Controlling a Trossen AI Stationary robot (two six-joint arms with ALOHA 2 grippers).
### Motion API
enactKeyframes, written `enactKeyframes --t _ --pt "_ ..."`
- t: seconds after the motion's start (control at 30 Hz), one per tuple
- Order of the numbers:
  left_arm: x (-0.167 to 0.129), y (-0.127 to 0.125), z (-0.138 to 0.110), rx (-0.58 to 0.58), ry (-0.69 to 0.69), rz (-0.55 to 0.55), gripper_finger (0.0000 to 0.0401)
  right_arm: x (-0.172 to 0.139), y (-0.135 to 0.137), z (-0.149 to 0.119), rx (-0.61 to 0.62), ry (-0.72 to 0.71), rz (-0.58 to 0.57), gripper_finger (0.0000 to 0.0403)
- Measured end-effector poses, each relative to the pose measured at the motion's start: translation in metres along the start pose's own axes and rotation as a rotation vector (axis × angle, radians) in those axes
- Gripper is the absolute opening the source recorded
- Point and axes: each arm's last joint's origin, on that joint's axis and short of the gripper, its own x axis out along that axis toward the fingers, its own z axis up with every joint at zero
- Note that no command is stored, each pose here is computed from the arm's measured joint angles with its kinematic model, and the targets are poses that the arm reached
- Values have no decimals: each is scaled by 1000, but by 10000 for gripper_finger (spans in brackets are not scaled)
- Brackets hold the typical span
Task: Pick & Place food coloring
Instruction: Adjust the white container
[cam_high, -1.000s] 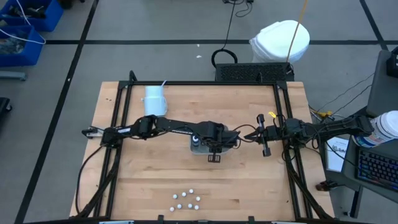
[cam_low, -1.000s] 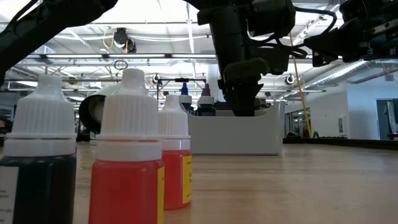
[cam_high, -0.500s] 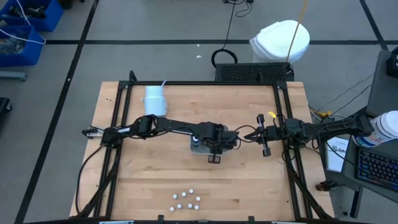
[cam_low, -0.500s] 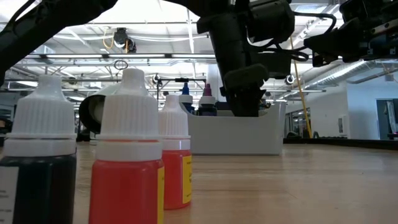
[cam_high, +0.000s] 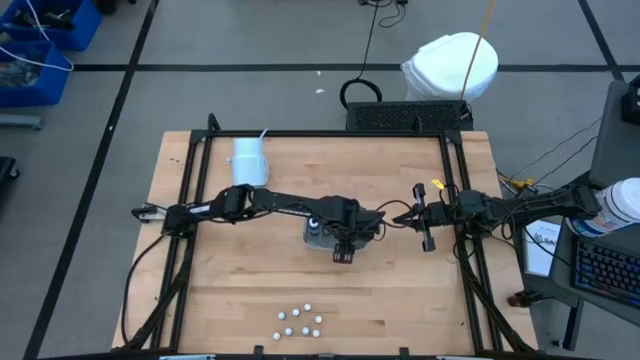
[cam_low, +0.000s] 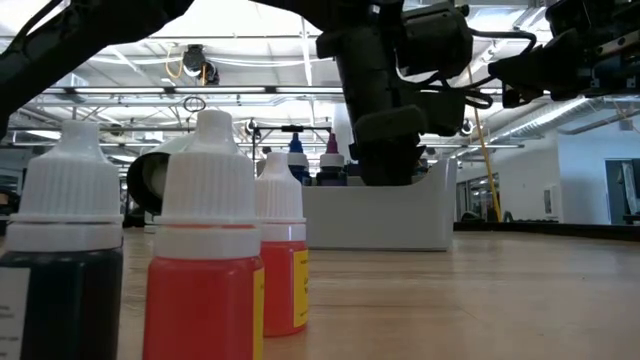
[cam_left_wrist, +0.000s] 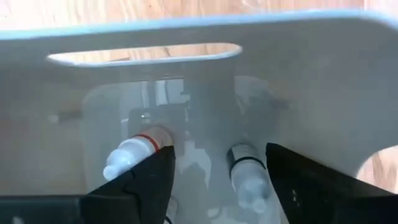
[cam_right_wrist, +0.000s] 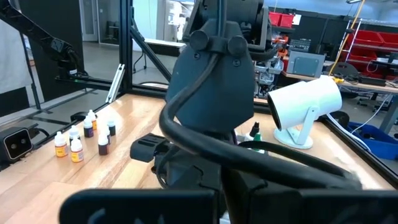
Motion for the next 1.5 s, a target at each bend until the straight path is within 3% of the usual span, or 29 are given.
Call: enactKeyframes --t 0.13,0.43,0.67,0.77,0.9,1.07,1.17,1.33,1.5 --pt "-16 -1 1 3 2 5 266 0 0 0 0 -2 0 0" --pt "-91 -5 9 -22 -121 52 261 0 0 0 0 1 1 0" --pt "-170 -15 -15 -12 -151 91 249 0 0 -1 0 7 1 0" --pt "-199 -24 -36 -29 -86 83 214 0 0 -1 1 11 2 0" --pt "-232 -43 -58 -72 -62 241 130 0 0 -2 1 23 3 0" --pt "-283 -62 -86 -77 -215 275 18 0 0 -3 13 31 4 0" --pt "-306 -72 -107 -67 -333 311 12 0 0 -4 14 38 5 0" --pt "-306 -75 -146 -55 -488 308 9 0 1 -5 38 53 5 0" --pt "-249 -64 -190 -177 -576 297 8 1 1 -6 41 61 6 0"
